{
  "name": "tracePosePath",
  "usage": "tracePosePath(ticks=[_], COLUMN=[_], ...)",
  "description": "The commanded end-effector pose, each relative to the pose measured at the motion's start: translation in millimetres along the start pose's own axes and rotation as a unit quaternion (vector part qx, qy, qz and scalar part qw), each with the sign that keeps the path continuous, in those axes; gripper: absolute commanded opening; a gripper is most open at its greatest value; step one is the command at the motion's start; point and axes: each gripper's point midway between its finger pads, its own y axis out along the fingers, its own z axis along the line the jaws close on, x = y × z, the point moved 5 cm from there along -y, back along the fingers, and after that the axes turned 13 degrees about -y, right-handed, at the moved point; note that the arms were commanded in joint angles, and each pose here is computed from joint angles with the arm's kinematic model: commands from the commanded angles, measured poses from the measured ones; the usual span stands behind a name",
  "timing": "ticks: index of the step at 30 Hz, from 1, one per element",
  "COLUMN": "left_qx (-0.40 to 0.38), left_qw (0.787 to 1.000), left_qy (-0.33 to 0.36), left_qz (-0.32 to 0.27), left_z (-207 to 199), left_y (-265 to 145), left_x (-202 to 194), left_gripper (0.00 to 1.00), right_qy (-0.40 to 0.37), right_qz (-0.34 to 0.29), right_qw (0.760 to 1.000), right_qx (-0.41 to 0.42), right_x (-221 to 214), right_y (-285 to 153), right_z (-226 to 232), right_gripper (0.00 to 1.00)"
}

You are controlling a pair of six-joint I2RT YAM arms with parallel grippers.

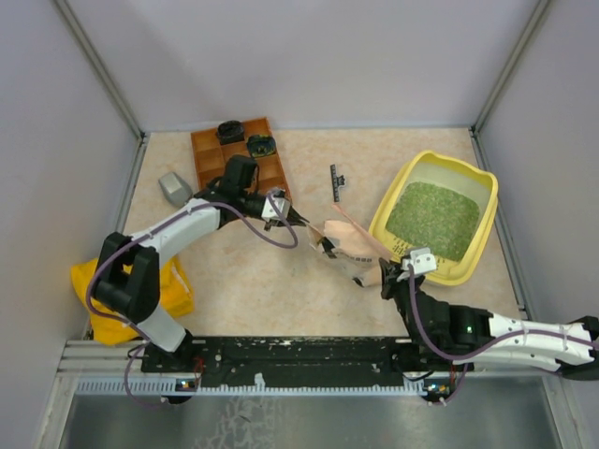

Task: Fill the litter box with clean litter
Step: Close the cat litter bag at the center of the board.

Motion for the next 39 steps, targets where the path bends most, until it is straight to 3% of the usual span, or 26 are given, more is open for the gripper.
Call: tracePosePath(ticks=[1,4,8,13,20,23,28,36,39], left_qx=[0.008,0.063,0.188,0.268,0.295,0.293,0.330,0.322,0.313], left_qw=[1.000,0.998,0.978,0.950,0.933,0.937,0.926,0.935,0.941], left_qy=[-0.010,-0.025,-0.089,-0.157,-0.193,-0.176,-0.152,-0.105,-0.085], left_qz=[0.008,-0.008,-0.021,0.037,0.070,0.069,0.098,0.104,0.094], left_z=[-16.8,-28.9,-26.3,-19.9,-19.0,-21.3,-13.1,-6.3,-6.4], left_y=[-14.2,-25.1,-46.2,-65.0,-68.2,-68.9,-82.6,-83.8,-80.3], left_x=[21.1,39.3,61.5,55.9,33.5,33.3,29.6,26.1,23.1], left_gripper=[0.00,0.00,0.00,0.00,0.00,0.00,0.00,0.00,0.00], right_qy=[0.051,0.049,-0.006,0.010,0.001,-0.004,-0.002,-0.034,-0.023], right_qz=[-0.022,-0.011,-0.026,-0.031,-0.010,-0.008,-0.009,0.030,0.025], right_qw=[0.997,0.997,0.999,0.998,0.999,1.000,1.000,0.996,0.994], right_qx=[-0.057,-0.060,-0.032,-0.057,-0.042,-0.008,0.010,0.074,0.100], right_x=[47.8,71.4,89.5,86.9,67.8,65.0,66.8,108.4,131.5], right_y=[-3.2,-6.5,-1.4,-1.4,-2.4,-0.8,2.3,-0.7,-1.6], right_z=[-24.9,-30.3,-17.4,-28.9,-29.2,-16.9,-5.6,13.6,21.6], right_gripper=[0.00,0.00,0.00,0.00,0.00,0.00,0.01,0.44,0.54])
